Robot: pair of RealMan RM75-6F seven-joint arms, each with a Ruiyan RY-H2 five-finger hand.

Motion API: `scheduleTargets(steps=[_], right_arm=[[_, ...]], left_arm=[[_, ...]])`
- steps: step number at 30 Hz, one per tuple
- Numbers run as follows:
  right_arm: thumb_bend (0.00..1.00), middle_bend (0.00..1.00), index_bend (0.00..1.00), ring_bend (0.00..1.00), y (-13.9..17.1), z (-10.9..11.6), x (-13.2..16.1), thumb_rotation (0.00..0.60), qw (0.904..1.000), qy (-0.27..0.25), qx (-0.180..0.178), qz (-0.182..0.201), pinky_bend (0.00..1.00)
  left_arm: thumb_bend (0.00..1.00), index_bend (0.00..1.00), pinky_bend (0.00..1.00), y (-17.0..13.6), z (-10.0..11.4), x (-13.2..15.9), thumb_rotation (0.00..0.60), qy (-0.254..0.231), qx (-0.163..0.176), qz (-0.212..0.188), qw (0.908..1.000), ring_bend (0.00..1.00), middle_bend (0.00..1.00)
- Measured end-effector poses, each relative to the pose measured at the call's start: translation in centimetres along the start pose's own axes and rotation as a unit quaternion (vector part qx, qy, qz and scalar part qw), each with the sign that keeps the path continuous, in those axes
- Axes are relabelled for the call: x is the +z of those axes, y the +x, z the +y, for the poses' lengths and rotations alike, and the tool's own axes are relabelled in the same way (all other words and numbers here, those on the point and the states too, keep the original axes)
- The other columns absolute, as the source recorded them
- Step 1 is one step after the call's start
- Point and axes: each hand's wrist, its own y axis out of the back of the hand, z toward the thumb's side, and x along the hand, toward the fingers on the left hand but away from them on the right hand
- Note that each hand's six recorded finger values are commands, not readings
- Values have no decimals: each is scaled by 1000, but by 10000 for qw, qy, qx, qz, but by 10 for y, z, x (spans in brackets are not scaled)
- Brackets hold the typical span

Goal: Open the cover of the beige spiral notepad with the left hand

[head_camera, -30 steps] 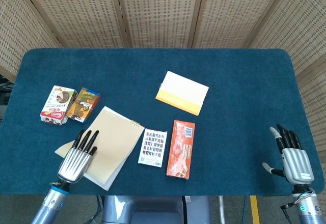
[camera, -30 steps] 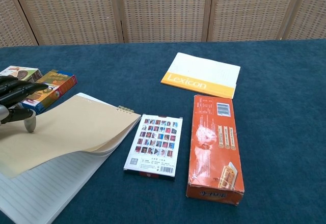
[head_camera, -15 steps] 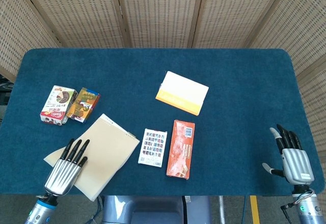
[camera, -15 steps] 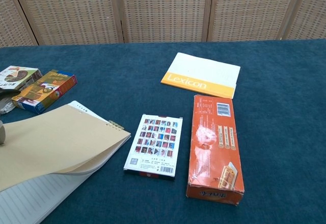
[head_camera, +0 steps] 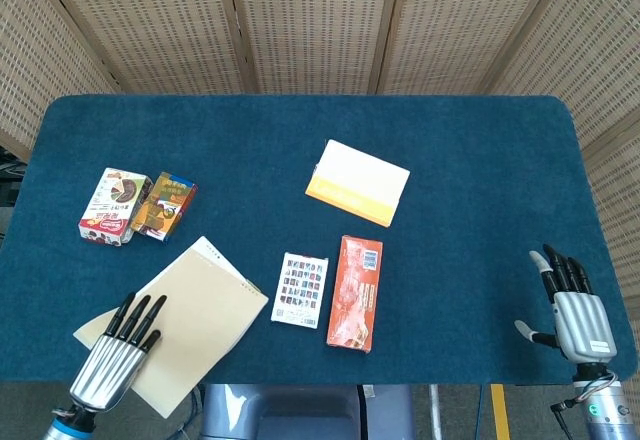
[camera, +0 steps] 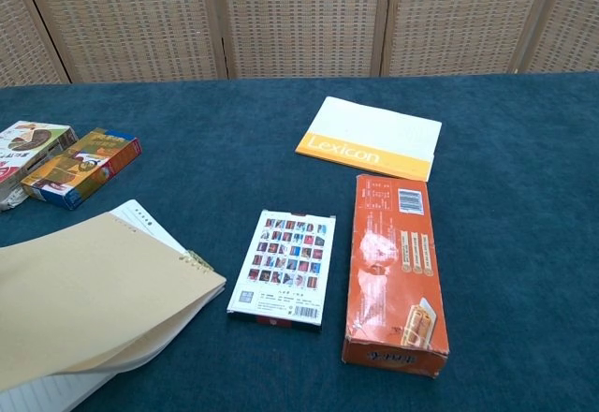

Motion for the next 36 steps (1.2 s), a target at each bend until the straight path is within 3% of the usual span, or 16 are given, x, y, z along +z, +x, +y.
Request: scheduleTargets(steps=[9, 18, 36], right_arm=[[2, 0, 0, 0, 0, 0, 0, 600, 10000, -7, 11, 4, 0], [2, 0, 0, 0, 0, 0, 0, 600, 10000, -22, 9, -9, 0], [2, 0, 0, 0, -1, -1, 0, 600, 9999, -96, 36, -21, 0]], left_arm=[[648, 825, 0, -23, -3, -8, 600, -50, -39, 57, 10000, 0, 0], [648, 825, 0, -4, 8, -12, 600, -88, 205, 146, 9996, 0, 0], [643, 825, 0, 135, 69, -6, 600, 38, 1304, 57, 9914, 0, 0]])
